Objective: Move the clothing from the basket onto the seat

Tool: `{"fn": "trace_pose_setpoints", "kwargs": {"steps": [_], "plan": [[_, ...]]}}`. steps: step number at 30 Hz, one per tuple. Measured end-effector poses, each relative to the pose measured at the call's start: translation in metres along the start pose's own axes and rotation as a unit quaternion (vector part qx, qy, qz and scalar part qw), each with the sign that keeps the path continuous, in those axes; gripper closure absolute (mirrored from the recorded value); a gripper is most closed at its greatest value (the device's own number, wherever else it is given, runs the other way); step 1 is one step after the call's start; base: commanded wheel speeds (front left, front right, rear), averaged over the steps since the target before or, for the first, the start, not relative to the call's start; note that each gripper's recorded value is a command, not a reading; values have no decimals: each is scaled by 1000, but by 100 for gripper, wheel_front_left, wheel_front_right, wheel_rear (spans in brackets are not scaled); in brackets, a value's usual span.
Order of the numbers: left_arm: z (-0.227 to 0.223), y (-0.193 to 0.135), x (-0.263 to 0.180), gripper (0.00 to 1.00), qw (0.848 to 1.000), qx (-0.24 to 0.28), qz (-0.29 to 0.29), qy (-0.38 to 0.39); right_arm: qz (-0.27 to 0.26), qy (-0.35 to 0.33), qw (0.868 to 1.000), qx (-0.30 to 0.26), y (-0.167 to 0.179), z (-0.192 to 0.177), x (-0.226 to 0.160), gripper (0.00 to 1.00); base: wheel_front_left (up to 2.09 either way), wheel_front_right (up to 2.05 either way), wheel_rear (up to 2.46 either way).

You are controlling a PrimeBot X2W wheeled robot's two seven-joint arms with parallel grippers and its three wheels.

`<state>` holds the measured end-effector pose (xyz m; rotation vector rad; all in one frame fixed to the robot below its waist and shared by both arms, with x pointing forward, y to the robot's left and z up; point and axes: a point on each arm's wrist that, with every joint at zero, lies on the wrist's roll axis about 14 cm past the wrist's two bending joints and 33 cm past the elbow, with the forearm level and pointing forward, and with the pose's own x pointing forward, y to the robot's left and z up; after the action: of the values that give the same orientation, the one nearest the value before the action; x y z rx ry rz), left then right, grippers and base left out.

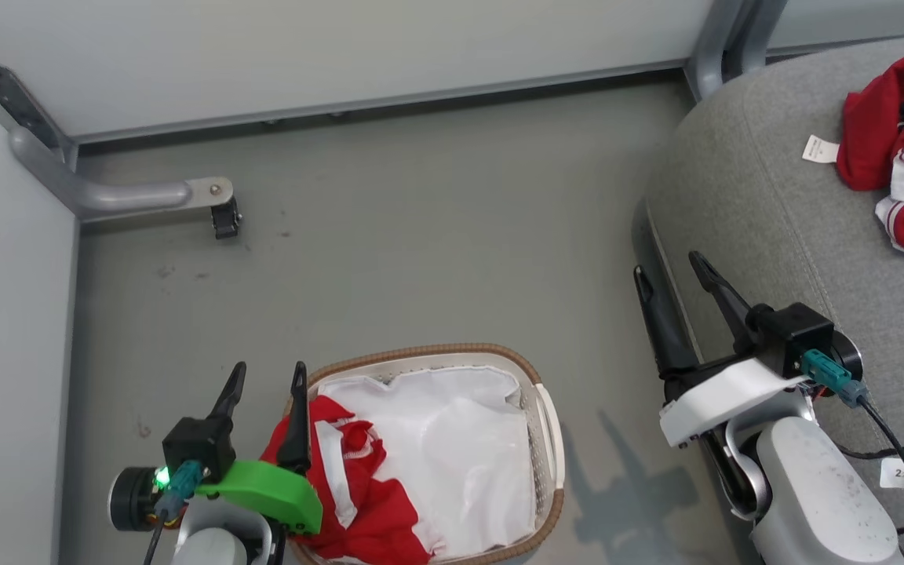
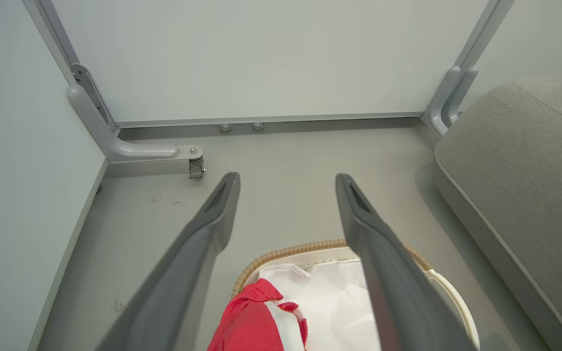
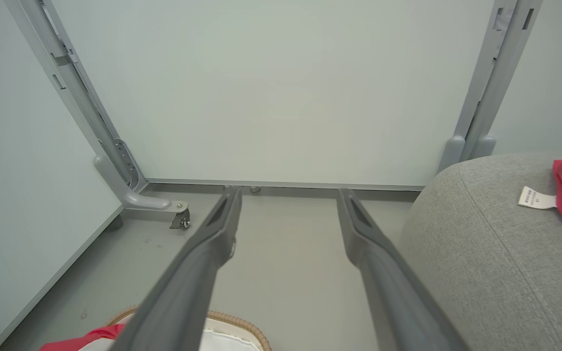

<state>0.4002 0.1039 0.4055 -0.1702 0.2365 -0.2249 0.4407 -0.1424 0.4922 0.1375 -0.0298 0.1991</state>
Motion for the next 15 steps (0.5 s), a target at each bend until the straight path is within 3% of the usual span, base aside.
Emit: {"fn": "trace_pose_setpoints", "kwargs": {"steps": [9,15], "plan": [[-60,-4,46,0,995,12,-24,92,-8,29,999,14,-12,-34,27,0,0,0,0],[-121,-6,58,0,982,33,-47,179,-23,71,997,17,-25,-72,30,0,0,0,0]]}}
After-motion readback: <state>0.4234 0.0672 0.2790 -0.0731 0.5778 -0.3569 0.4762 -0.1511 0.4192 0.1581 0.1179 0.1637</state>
